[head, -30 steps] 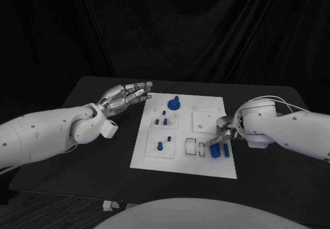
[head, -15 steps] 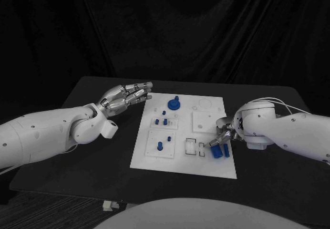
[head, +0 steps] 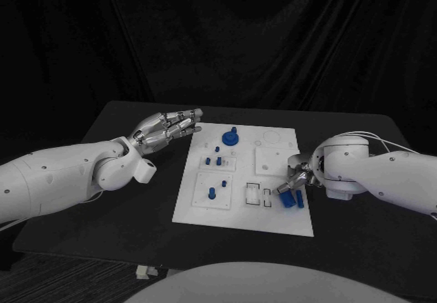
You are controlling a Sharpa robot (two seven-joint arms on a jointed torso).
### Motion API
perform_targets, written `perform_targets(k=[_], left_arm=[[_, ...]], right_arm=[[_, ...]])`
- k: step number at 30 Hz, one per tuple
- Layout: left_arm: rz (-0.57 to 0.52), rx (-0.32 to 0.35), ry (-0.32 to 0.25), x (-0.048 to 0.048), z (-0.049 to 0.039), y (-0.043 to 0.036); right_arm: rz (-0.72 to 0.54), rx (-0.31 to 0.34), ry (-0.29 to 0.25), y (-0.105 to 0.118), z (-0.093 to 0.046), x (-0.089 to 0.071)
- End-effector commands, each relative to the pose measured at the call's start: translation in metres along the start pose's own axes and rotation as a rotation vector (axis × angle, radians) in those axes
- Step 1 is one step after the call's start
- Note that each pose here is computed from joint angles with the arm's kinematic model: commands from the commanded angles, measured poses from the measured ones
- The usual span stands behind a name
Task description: Assemble the parts on the task board
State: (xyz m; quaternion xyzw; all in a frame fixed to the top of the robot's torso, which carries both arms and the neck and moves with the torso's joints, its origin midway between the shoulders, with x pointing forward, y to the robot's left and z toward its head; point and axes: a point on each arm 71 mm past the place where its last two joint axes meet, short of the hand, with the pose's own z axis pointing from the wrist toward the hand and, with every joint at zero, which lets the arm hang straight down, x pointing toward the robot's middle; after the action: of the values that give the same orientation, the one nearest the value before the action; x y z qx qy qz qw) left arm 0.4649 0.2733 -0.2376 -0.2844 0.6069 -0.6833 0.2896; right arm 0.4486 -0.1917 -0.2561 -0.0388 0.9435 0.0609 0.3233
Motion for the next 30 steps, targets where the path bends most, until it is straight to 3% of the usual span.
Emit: perform_targets(k=[1,7,16,30], left_arm=[[-0.013,0.010,0.010,0.0015,0.0005,-0.0002],[-0.014,0.010,0.010,0.0013,0.0003,-0.0001],[-0.013,0.007,0.008,0.0003,-0.0005,0.0000],[-0.016,0.004,0.013,0.0012,0.0004,0.0005]], right_arm=[[0.056,0.009,-0.033,-0.001,0.000,0.000],[0.117,-0.002,-0.032,-0.002,-0.002,0.000],[0.323,-0.042,0.016,-0.003,-0.011,-0.002],[0.527,-0.115,0.121,0.026,-0.017,0.002]])
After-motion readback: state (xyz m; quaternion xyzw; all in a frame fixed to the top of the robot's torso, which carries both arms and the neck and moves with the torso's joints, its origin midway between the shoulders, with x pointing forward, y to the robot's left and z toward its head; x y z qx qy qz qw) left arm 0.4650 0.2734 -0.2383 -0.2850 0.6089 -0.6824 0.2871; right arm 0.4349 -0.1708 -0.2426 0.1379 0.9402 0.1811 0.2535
